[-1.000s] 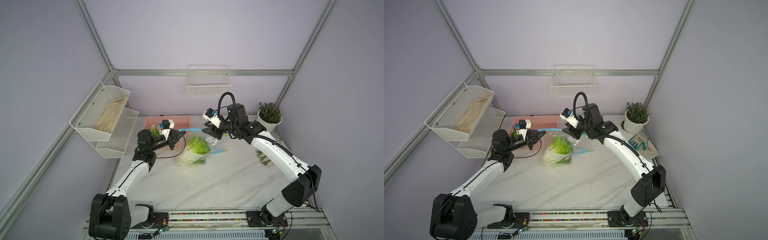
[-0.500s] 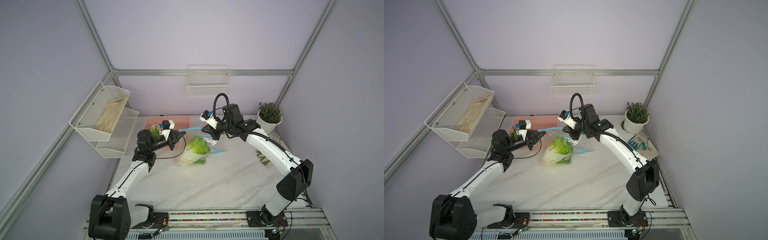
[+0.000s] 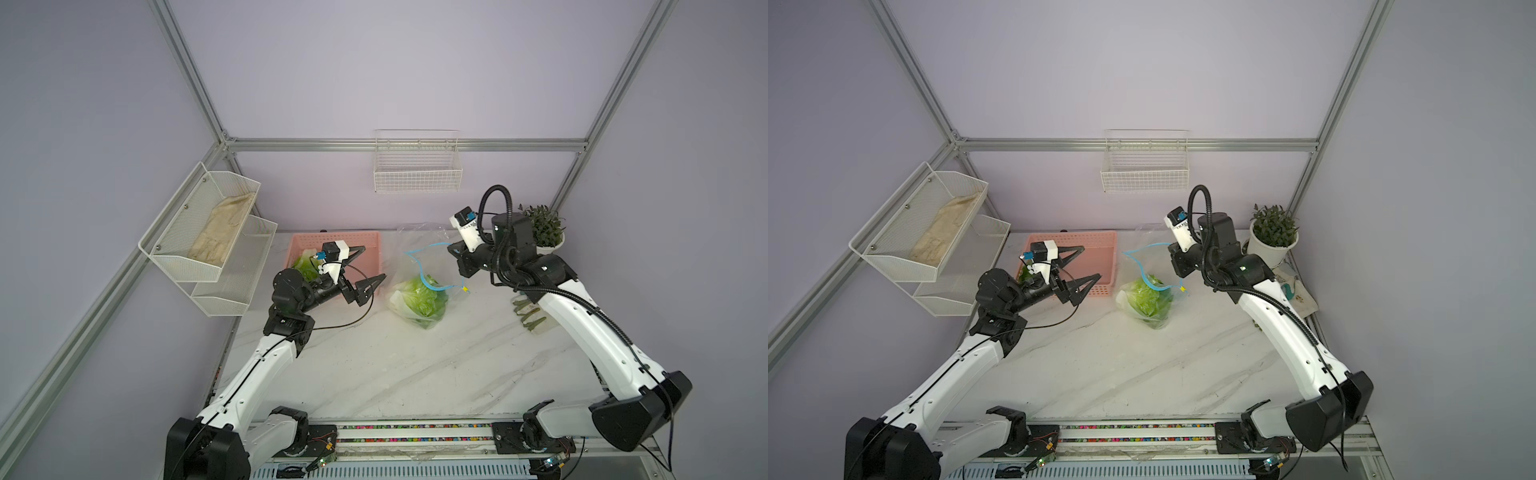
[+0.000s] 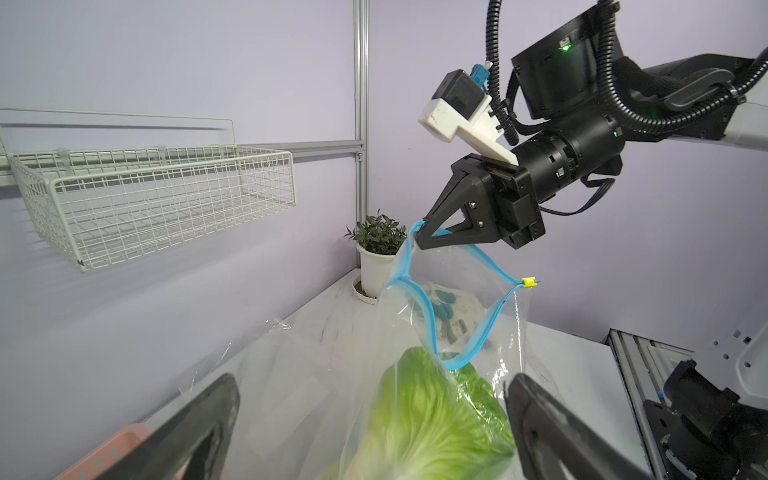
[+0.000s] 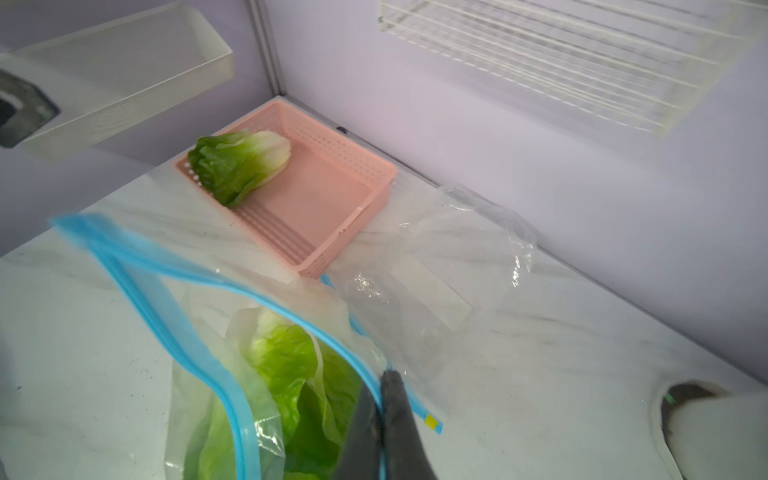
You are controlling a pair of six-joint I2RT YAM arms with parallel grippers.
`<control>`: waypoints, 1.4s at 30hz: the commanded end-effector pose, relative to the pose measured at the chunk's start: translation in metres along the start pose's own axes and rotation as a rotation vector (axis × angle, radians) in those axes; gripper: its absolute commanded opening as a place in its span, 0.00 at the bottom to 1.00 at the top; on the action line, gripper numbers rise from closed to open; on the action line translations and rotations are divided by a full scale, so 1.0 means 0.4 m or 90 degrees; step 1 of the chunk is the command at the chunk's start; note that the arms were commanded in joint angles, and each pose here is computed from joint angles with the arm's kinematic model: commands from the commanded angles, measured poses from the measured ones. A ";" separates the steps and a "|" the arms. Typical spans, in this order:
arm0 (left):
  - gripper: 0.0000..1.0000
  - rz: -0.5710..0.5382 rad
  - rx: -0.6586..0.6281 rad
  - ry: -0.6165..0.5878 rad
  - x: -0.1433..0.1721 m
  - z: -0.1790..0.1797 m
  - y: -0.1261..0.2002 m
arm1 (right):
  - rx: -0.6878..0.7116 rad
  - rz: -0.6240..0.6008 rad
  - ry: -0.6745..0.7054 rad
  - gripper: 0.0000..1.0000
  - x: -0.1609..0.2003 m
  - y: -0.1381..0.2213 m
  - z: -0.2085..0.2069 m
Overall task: Open the zip-top bag and take out the chinese cabbages
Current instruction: Open the zipper of the food storage bag at the center of the board.
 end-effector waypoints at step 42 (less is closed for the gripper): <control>0.55 0.131 -0.131 0.694 0.431 -0.098 -0.390 | -0.163 0.043 -0.330 0.00 0.186 -0.099 0.095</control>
Point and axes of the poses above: each gripper's point midway between its finger pads, its own y axis back along the fingers, its own z axis along the line the jaws close on, x = y × z, the point moved 1 cm from there along y, back along the fingers, and after that the axes turned 1 degree about y, right-handed, at the moved point
